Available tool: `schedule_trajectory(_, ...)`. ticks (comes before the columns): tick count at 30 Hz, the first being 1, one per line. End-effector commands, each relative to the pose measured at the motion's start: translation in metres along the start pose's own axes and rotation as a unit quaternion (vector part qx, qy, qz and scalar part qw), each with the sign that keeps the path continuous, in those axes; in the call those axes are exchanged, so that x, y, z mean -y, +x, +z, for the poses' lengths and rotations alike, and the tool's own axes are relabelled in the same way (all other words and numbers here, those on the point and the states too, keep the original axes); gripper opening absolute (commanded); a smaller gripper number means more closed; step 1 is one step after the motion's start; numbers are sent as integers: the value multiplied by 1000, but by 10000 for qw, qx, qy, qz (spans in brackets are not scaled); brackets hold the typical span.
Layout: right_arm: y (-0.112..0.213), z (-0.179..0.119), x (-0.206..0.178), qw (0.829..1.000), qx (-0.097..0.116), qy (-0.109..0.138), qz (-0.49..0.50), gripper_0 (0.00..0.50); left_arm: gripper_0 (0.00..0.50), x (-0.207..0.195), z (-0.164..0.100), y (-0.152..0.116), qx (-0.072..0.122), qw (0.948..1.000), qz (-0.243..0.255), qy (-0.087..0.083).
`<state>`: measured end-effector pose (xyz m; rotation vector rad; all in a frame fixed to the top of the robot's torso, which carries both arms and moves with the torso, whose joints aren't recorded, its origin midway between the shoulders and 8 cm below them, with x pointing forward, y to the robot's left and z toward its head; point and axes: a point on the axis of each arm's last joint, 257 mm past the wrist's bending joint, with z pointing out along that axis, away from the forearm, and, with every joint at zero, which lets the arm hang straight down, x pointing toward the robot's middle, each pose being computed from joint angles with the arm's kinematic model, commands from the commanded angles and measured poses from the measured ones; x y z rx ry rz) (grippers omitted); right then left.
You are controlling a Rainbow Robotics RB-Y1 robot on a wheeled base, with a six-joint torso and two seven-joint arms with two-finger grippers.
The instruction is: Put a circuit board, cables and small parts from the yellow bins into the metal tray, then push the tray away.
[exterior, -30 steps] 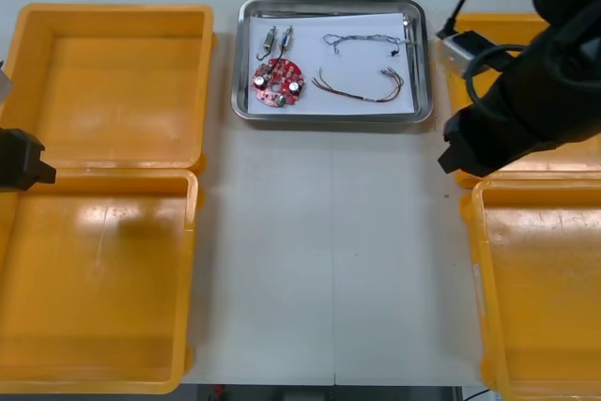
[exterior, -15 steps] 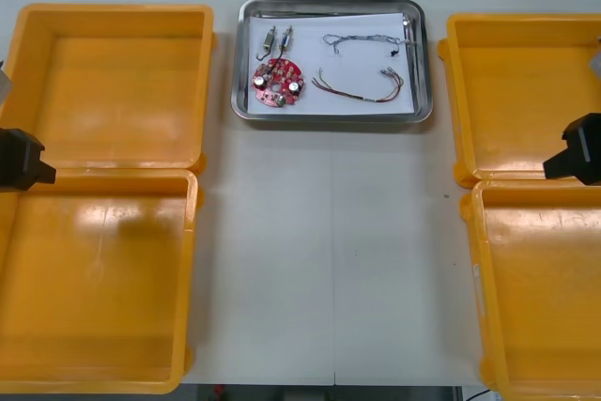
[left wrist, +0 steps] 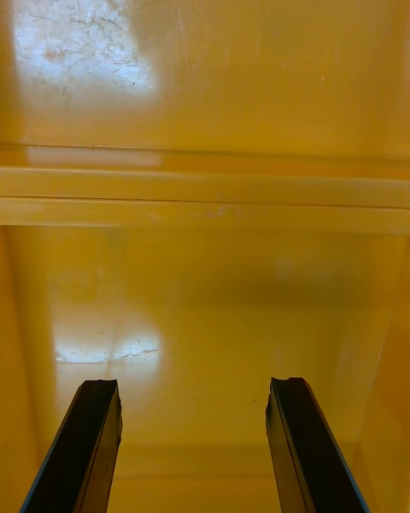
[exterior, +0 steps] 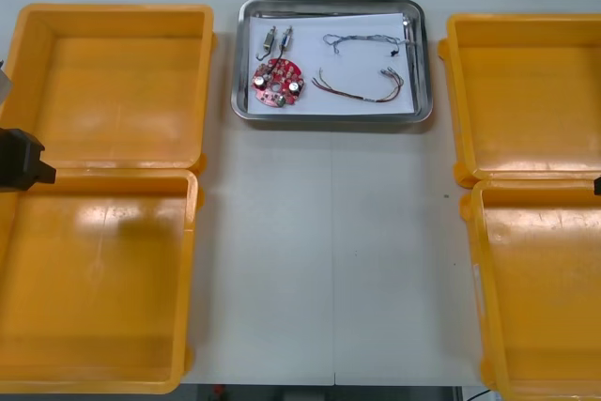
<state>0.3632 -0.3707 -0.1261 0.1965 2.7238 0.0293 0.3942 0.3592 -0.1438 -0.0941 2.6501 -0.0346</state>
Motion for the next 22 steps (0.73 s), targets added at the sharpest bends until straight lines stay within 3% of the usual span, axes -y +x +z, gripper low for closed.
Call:
schedule_trajectory(1,-13,-7,31,9987,228,343,-297,500,500,-18,-14,-3,124,9992,267,-252)
schedule_trajectory(5,-17,-4,41,9973,282,377,-565,500,500,-18,-14,-3,124,9992,267,-252)
schedule_trajectory(12,-22,-2,45,9978,238,152,-596,500,500,-18,-14,-3,124,9992,267,-252)
schedule_trajectory(22,-22,3,44,9979,307,76,-565,500,500,-18,-14,-3,124,9992,267,-252)
